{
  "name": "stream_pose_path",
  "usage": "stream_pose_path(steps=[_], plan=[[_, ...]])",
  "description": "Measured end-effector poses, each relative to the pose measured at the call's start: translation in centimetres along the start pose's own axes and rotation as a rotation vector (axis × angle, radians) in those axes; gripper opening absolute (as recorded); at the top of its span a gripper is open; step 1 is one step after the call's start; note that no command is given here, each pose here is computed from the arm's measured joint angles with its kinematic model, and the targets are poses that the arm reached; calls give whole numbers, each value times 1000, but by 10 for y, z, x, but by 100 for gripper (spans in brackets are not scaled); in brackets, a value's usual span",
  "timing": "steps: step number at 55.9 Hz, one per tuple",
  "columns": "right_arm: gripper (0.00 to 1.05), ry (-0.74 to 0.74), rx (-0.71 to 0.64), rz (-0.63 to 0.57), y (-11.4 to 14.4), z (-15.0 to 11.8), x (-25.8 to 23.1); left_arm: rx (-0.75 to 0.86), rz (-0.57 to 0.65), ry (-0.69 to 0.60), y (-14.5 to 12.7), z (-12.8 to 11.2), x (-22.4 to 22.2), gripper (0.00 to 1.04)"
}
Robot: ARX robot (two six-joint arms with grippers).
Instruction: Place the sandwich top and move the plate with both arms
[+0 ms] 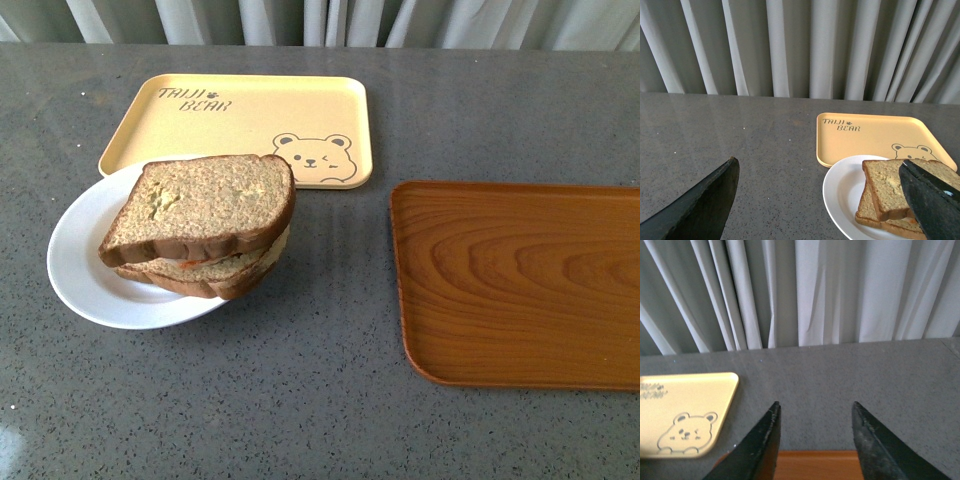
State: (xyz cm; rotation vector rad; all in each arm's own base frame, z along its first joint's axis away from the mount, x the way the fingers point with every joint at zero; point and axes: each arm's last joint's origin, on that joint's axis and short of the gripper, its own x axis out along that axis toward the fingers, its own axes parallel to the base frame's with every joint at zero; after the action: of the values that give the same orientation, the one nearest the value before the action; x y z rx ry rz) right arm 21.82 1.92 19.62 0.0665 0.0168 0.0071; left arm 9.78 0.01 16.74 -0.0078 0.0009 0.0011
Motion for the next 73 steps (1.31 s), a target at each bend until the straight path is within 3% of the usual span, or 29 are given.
stream_pose_path(steps=[13,21,48,73], plan=[[1,-10,-47,-2,-8,-9,-26,0,0,0,0,0,0,96],[2,-4,-57,-9,-19,-15,-40,0,0,0,0,0,0,96],[2,-8,-61,-5,-21,-32,-71,0,0,0,0,0,0,96],[2,-31,-61,-5,-20,-24,-88,0,0,0,0,0,0,96]])
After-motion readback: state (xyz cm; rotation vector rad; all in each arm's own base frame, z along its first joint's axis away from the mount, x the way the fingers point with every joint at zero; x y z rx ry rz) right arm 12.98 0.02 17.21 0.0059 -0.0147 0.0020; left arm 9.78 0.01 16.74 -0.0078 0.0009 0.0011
